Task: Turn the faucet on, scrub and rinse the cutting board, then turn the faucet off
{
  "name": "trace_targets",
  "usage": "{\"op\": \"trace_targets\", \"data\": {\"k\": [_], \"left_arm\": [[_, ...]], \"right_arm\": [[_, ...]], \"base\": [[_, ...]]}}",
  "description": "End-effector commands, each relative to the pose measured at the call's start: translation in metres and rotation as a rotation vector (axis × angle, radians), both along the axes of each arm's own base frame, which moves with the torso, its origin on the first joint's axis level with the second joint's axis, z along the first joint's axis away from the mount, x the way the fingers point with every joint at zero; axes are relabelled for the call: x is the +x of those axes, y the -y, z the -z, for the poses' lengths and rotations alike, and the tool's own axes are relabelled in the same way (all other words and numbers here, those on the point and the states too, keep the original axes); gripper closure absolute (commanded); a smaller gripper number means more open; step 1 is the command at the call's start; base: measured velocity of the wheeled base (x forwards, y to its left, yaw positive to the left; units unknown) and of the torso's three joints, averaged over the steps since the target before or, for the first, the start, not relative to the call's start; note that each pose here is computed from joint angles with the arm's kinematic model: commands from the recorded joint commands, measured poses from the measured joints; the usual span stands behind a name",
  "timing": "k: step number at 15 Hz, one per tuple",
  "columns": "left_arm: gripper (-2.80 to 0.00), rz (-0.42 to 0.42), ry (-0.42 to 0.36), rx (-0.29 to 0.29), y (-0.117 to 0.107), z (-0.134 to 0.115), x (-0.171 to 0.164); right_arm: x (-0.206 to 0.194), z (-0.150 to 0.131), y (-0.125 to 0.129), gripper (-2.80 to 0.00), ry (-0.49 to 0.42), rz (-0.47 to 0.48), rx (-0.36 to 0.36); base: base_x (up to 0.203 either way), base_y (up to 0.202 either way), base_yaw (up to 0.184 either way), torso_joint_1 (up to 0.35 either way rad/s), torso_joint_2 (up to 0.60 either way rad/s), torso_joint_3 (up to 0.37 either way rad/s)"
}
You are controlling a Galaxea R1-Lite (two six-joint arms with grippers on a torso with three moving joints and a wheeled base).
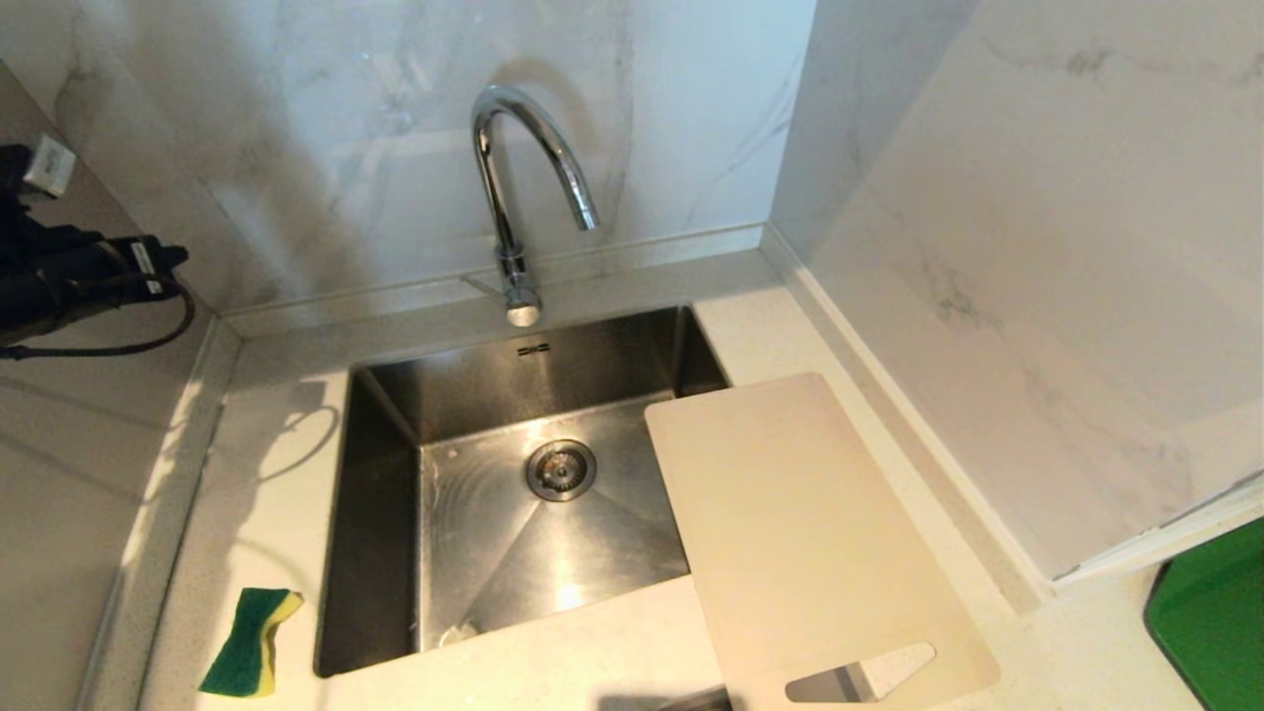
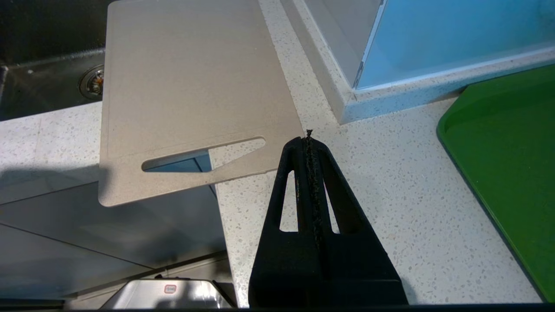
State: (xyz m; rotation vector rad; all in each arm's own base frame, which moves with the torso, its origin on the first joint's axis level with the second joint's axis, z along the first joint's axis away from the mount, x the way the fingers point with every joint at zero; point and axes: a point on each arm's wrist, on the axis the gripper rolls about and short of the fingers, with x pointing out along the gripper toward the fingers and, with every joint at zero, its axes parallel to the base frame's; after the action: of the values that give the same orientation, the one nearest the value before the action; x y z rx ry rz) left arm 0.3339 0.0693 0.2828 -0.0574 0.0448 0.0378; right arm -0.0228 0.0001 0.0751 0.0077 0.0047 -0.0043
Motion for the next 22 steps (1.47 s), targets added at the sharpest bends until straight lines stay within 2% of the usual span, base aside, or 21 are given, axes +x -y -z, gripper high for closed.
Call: {"op": "trace_targets", "data": {"k": [1,3,7,9,14,16,17,20,22], "left_arm": [[0.0,-0.035,0.07,-0.007,-0.003,-0.036,-0.047],[0.0,-0.021,0.093,-0.011,0.003,-0.051,-0.076],[0.0,0.006,0.152,-0.006,0.02,-0.071,-0.141],[0.0,0.018,0.168,-0.003,0.029,-0.074,-0.175],[0.0,-0.004,0.144,-0.061,0.046,-0.07,-0.243],[0.0,0.016,0.14,-0.066,0.055,-0.06,-0.269],[0.0,0.046,0.124,-0.072,0.06,-0.047,-0.281],[0.0,0.103,0.028,-0.103,0.066,0.005,-0.297],[0.0,0.172,-0.028,-0.118,0.071,0.039,-0.305]], "right_arm": [[0.0,0.0,0.0,0.0,0.0,-0.003,-0.006],[0.0,0.001,0.0,0.0,-0.005,-0.008,-0.041],[0.0,0.001,0.0,0.0,-0.005,-0.008,-0.037],[0.0,0.001,0.0,0.0,-0.005,-0.006,-0.028],[0.0,0.001,0.0,0.0,-0.003,-0.004,-0.024],[0.0,0.001,0.0,0.0,-0.003,-0.004,-0.012],[0.0,0.001,0.0,0.0,-0.003,-0.003,-0.011],[0.0,0.001,0.0,0.0,-0.003,-0.003,-0.011],[0.0,0.001,0.0,0.0,-0.003,-0.003,-0.011]], "base": [[0.0,0.0,0.0,0.0,0.0,0.0],[0.0,0.0,0.0,0.0,0.0,0.0],[0.0,0.0,0.0,0.0,0.0,0.0],[0.0,0.0,0.0,0.0,0.0,0.0],[0.0,0.0,0.0,0.0,0.0,0.0],[0.0,0.0,0.0,0.0,0.0,0.0],[0.0,0.0,0.0,0.0,0.0,0.0],[0.0,0.0,0.0,0.0,0.0,0.0],[0.0,0.0,0.0,0.0,0.0,0.0]]}}
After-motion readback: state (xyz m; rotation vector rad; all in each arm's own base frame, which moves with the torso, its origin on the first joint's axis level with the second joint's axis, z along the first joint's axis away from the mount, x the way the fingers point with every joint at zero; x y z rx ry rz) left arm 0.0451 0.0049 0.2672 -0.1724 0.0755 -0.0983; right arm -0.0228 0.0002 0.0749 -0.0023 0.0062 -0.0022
